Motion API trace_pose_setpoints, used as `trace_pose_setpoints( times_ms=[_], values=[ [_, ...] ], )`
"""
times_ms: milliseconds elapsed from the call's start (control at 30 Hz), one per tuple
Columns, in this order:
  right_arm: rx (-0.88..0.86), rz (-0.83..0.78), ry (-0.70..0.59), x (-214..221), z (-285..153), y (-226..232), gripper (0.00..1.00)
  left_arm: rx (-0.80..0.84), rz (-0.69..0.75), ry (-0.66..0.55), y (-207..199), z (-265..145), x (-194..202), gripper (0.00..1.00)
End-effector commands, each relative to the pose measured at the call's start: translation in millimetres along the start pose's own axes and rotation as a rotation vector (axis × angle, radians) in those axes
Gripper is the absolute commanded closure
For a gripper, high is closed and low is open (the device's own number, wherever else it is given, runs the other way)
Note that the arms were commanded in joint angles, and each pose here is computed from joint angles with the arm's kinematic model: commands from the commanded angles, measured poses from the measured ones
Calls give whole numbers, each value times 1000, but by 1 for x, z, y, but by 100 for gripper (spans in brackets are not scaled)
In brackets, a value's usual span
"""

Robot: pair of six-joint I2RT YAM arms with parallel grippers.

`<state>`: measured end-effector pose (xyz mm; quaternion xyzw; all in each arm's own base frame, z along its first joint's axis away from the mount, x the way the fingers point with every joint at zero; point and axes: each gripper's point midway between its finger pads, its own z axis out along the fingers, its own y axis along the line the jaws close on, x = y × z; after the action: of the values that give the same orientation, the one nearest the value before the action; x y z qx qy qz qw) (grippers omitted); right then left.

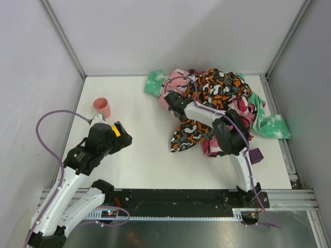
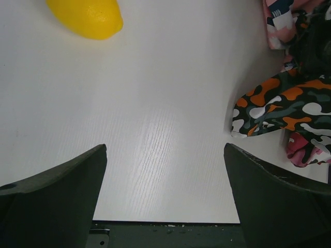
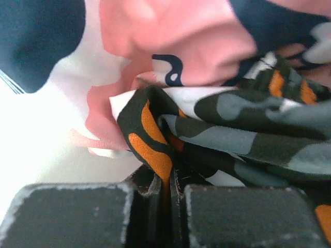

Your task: Pick out a specific cloth from the pile

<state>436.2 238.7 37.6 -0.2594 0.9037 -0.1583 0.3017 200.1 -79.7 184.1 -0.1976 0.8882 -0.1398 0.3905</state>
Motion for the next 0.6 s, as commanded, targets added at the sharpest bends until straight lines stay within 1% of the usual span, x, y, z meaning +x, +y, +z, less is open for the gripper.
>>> trace_pose_setpoints(
  times_ms=[0,67,167,300,400,467,533,567],
  values=[
    [15,101,-261,-77,-90,-58,100,-9,-22,-36,1,0,-7,0],
    [-10,132,-358,-99,-128,-77,100,-12,-22,-37,1,0,-8,0],
    [-17,186,-470,-119,-175,-111,100,-13,-23,-36,0,0,-9,0],
    [18,299,-539,-117,-206,-173,100,-13,-25,-40,-5,1,-15,0],
    [60,442,-535,-94,-209,-231,100,-6,-25,-42,-12,1,-20,0],
    [37,557,-541,-70,-209,-264,100,-1,-24,-42,-16,4,-23,0],
    [24,682,-511,-38,-192,-293,100,7,-22,-37,-21,7,-25,0],
    [28,748,-474,-16,-177,-305,100,12,-20,-33,-23,9,-25,0]
  ],
)
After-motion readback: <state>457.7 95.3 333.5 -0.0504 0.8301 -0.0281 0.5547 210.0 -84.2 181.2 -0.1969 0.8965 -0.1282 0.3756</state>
